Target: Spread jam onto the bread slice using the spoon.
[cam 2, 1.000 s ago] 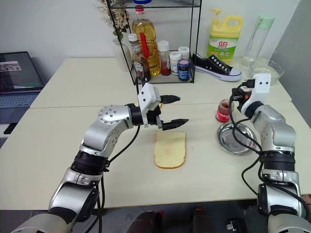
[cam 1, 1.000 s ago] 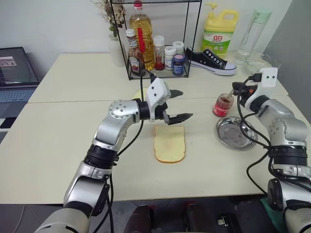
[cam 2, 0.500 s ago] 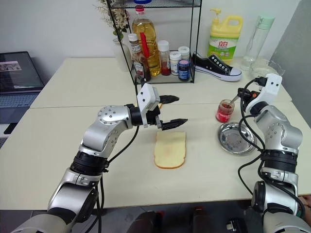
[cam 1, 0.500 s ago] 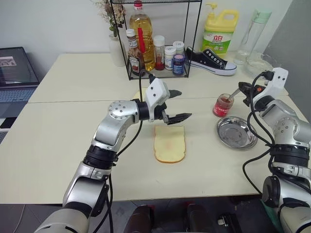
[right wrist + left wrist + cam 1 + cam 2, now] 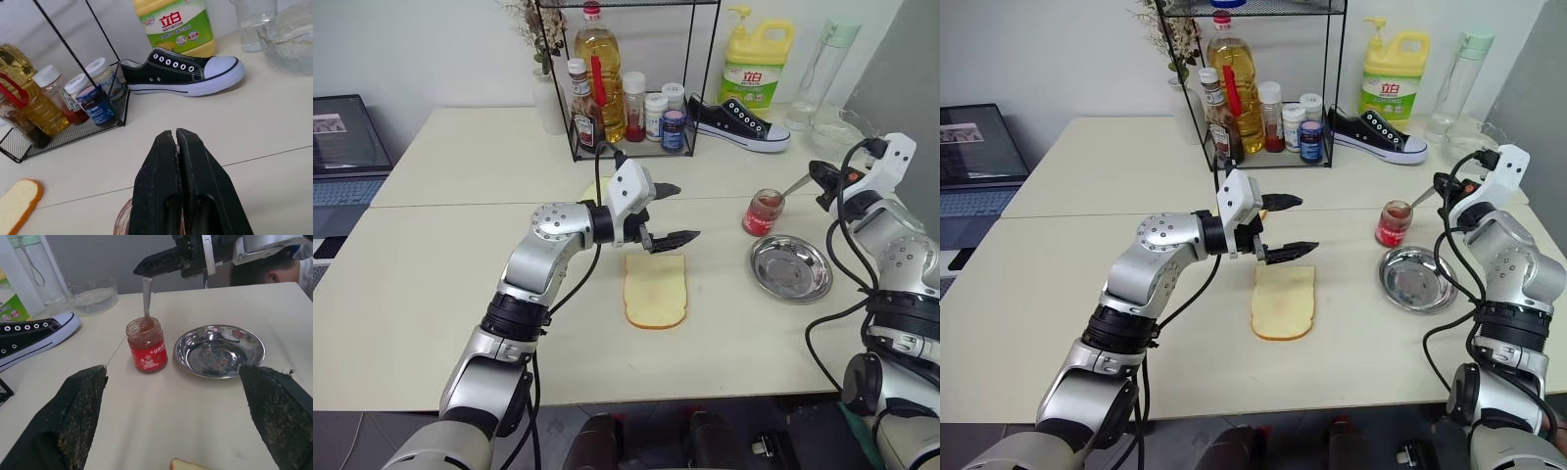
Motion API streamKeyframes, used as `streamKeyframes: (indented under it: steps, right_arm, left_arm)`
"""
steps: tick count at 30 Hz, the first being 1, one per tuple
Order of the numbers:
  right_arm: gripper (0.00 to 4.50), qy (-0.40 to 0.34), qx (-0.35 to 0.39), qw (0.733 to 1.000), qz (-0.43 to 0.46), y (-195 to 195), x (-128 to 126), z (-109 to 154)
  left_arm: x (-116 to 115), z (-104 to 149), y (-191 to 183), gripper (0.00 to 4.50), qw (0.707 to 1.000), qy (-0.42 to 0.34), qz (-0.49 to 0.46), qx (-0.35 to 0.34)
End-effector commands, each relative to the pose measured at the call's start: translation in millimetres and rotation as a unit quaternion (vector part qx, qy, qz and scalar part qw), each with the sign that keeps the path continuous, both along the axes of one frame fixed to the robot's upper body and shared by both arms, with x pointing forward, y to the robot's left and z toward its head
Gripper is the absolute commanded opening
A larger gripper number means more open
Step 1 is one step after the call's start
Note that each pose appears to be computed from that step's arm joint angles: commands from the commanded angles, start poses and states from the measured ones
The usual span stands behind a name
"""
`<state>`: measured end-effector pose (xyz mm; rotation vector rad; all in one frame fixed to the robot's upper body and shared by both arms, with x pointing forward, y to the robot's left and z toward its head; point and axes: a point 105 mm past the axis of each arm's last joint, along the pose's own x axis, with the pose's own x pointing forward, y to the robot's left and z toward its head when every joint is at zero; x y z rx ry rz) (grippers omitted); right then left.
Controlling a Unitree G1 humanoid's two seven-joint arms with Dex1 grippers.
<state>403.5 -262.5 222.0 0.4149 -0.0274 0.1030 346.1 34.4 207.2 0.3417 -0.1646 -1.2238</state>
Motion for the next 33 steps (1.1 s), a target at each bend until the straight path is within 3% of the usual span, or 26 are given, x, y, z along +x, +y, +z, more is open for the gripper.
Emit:
streamKeyframes:
  steps: [1,14,27,33]
  right_arm:
    - [0.05,-0.042,0.038,0.998,-0.006,-6,-5,27]
    - [0.05,-0.051,0.206,0.976,-0.048,-32,-11,29]
    - [0.05,-0.092,0.314,0.945,0.007,-8,-24,63]
    - [0.05,-0.082,0.343,0.934,0.062,29,-26,69]
  left_arm:
    - [-2,14,-1,4.5,1.0,-0.03,-0.008,-0.002]
    - [0,17,2,4.5,0.999,-0.034,-0.003,-0.006]
    - [-14,7,50,4.5,1.0,0.005,0.014,0.002]
    - [-29,3,71,4.5,0.999,0.027,0.042,-0.001]
